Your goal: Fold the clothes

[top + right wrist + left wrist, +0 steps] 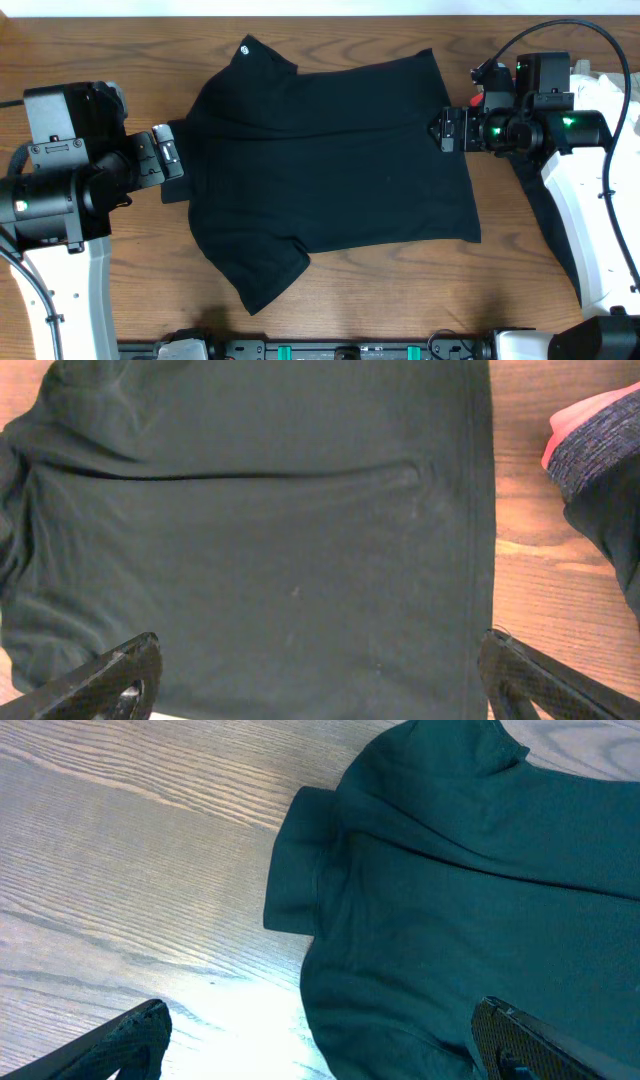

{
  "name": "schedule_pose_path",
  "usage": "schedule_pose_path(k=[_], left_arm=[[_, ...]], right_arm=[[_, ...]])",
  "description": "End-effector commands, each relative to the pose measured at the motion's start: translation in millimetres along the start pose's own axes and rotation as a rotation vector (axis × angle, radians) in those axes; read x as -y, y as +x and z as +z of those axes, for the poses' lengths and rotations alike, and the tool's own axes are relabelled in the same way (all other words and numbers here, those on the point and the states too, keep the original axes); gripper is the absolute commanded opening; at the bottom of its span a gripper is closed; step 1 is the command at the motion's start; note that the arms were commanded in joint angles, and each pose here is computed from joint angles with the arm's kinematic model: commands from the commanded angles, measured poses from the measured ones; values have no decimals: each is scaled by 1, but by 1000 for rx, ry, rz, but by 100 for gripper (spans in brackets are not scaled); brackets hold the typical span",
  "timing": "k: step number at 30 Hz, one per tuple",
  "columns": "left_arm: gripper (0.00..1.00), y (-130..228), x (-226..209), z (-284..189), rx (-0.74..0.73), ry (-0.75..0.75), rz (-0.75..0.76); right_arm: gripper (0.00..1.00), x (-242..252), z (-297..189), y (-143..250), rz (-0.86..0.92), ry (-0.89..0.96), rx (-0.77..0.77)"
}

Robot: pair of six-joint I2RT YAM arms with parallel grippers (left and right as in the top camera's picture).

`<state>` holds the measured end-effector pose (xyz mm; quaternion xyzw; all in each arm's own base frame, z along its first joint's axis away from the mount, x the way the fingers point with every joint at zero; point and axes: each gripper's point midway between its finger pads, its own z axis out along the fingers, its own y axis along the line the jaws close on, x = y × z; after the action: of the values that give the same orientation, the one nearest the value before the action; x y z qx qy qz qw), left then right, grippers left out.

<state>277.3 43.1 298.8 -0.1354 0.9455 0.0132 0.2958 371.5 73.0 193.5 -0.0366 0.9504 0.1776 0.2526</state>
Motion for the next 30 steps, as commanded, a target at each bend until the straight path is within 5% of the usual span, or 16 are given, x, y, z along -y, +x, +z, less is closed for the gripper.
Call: schedule_pose_path(k=[1, 19, 25, 30], left_arm=[[98, -3, 1, -4, 12, 11, -7], [98, -1, 10, -4, -1, 58, -49], [98, 20, 22, 5, -104, 130, -70], [99, 69, 17, 33, -364, 75, -153]], right_arm=[[99, -1, 0, 0, -13, -5, -2], [99, -1, 1, 1, -14, -4, -7], [99, 35, 4, 30, 69, 175, -129], [97, 60, 21, 58, 195, 228, -263]])
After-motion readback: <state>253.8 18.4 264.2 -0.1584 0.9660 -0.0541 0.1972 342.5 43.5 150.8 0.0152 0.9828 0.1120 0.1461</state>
